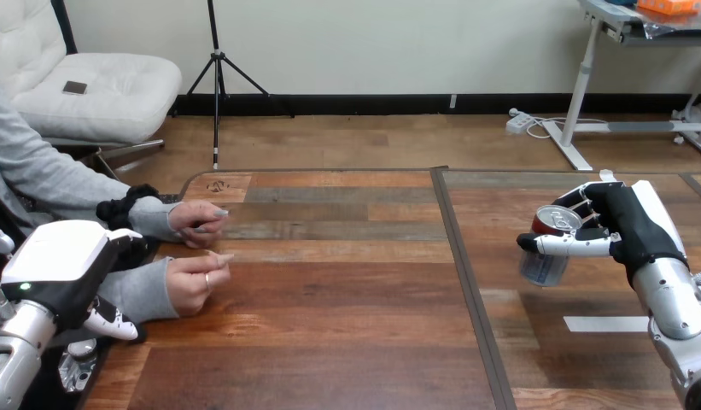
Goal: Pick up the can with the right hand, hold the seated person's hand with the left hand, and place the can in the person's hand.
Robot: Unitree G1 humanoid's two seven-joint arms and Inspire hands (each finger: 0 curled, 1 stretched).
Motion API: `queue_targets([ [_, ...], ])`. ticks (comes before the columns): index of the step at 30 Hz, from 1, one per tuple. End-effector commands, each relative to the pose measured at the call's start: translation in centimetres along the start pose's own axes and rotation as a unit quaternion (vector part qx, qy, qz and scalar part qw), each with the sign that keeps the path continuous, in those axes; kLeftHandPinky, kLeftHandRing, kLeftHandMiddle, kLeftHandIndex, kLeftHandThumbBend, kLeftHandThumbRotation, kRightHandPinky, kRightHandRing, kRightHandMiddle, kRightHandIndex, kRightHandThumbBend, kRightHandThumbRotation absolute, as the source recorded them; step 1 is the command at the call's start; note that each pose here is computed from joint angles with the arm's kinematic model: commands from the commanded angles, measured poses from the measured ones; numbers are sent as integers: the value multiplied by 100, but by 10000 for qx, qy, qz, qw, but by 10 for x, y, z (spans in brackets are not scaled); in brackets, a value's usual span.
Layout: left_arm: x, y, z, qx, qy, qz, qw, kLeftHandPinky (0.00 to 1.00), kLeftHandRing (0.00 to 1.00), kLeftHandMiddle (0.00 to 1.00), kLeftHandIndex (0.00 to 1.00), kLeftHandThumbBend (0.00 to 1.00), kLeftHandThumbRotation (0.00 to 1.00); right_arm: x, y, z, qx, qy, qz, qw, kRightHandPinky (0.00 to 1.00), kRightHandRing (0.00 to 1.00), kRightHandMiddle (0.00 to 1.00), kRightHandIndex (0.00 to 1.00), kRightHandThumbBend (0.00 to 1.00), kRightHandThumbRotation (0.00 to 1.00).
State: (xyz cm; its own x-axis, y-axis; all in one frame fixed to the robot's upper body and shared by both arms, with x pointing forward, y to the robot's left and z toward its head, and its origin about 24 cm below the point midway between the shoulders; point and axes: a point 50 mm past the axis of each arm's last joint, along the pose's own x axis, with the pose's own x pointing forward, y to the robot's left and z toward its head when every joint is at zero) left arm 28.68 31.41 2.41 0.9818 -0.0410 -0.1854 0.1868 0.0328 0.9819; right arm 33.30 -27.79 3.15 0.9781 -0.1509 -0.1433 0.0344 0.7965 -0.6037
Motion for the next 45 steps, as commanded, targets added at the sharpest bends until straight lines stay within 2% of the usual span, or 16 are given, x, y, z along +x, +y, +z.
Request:
queue_targets([
  [1, 15, 35, -1, 176, -36, 526, 9985, 74, 78, 80, 79, 100, 16, 16, -16, 40, 6, -631, -283, 9976, 36, 40, 43, 45, 82, 0],
  [6, 15, 34, -2, 191, -16, 540, 9984, 74, 78, 79, 79, 100, 15, 16, -16, 40, 19, -635, -256, 9977, 35, 39, 42, 45, 82, 0],
  [16, 17, 33, -3, 106, 96, 250, 9996, 77, 80, 82, 81, 100, 13, 16, -15, 40, 29, -646, -241, 9976, 34, 38, 42, 45, 83, 0],
  [27, 18, 32, -3, 167, 123, 118, 9997, 78, 80, 82, 81, 100, 17, 16, -15, 40, 59, -658, -218, 9976, 35, 39, 42, 45, 83, 0],
  [39, 18, 33, -1, 0, 7, 107, 9999, 76, 78, 79, 79, 100, 12, 16, -15, 40, 103, -650, -242, 9975, 35, 38, 42, 44, 84, 0],
  [45, 19, 34, 0, -365, 9, 38, 9993, 75, 78, 79, 78, 99, 9, 16, -14, 41, 103, -686, -243, 9973, 34, 38, 41, 44, 84, 0],
])
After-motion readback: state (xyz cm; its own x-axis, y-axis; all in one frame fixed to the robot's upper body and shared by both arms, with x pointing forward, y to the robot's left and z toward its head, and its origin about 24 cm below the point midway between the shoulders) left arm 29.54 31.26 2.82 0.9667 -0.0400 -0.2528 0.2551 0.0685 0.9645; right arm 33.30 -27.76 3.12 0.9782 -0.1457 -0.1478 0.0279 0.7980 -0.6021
